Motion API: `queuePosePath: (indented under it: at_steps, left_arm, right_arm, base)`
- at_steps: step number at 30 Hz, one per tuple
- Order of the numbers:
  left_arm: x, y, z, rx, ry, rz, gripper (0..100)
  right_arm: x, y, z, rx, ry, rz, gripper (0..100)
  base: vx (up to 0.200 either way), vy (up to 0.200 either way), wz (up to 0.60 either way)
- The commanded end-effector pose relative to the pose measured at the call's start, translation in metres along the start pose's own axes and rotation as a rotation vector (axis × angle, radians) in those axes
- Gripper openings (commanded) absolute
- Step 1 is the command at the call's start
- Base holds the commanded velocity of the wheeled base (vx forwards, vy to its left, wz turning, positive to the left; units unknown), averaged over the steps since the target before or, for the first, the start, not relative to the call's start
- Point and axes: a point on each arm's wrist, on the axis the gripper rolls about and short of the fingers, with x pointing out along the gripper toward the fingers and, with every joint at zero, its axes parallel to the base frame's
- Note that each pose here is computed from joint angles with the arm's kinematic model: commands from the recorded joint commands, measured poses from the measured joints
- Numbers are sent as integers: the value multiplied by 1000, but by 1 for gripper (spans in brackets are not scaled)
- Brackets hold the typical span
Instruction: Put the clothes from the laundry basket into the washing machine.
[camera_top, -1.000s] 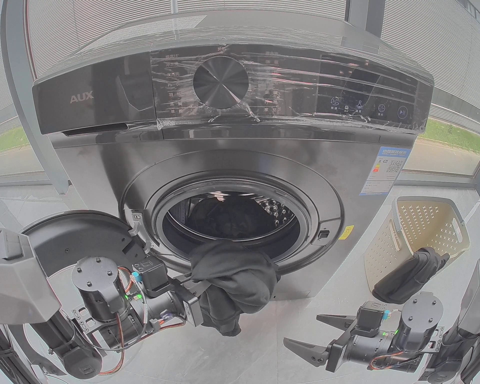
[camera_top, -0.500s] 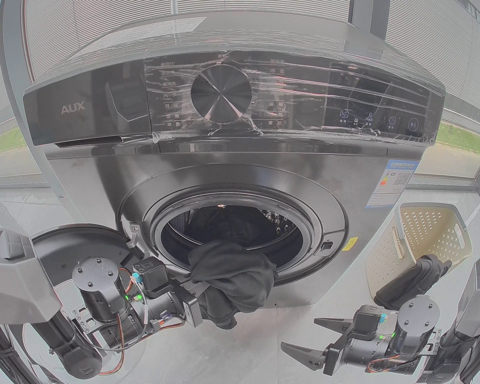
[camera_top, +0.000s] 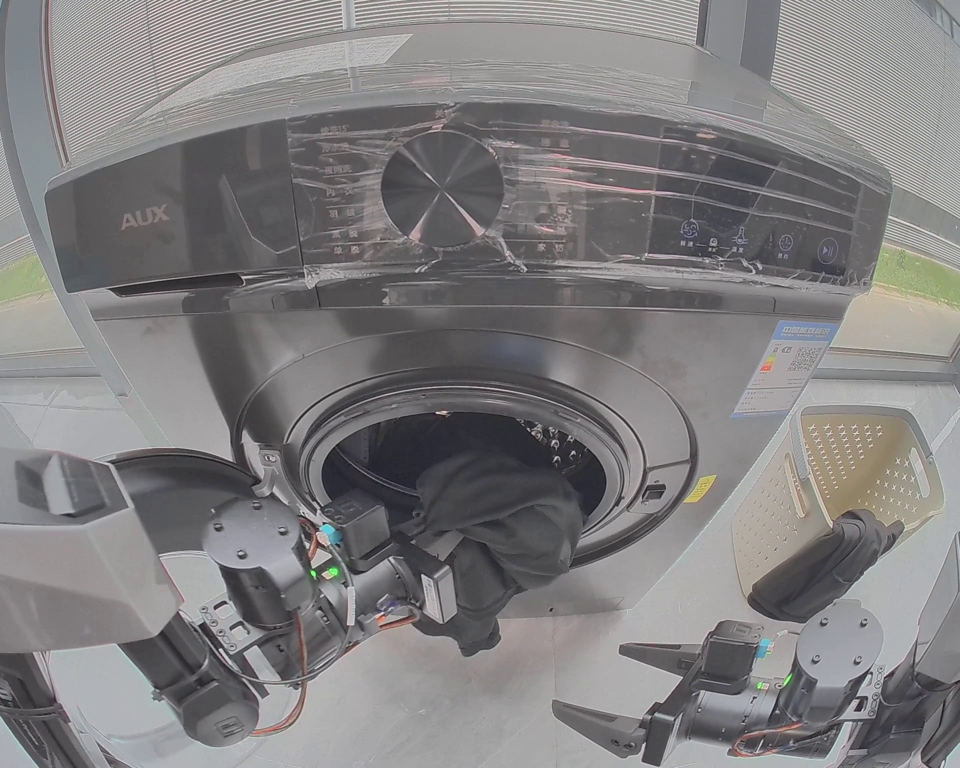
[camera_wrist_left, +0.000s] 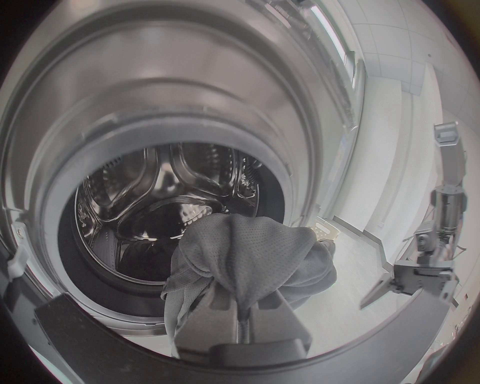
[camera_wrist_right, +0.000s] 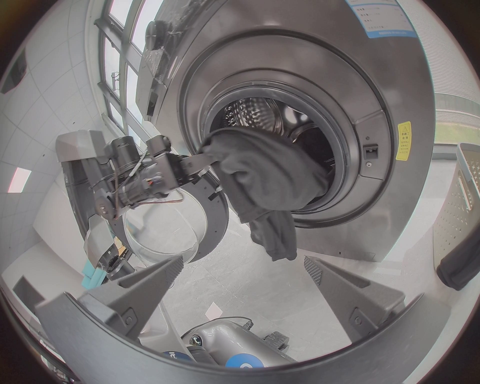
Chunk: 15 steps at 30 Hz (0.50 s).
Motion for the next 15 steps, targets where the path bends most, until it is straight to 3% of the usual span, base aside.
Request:
queuePosePath:
  at_steps: [1, 4, 5, 8, 11, 15]
  left_arm:
    - [31, 8, -27, -13, 41, 59, 0]
    - [43, 15, -33, -17, 33, 85, 0]
    - [56, 26, -34, -23, 5, 113, 0]
    - [77, 37, -36, -25, -41, 160, 0]
    - [94, 42, -41, -23, -71, 217, 0]
    - [115, 45, -52, -24, -96, 227, 0]
  right_arm:
    - [-3, 5, -6, -35, 31, 22, 100]
    - [-3, 6, -7, -38, 35, 28, 100]
    - [-2, 6, -8, -40, 42, 27, 100]
    - [-1, 5, -10, -52, 46, 12, 100]
    - [-1, 5, -10, -53, 40, -15, 100]
    - [0, 4, -11, -53, 40, -17, 100]
  base:
    - [0, 0, 0]
    - [0, 0, 0]
    - [0, 0, 0]
    - [0, 0, 0]
    - [0, 0, 0]
    - [0, 0, 0]
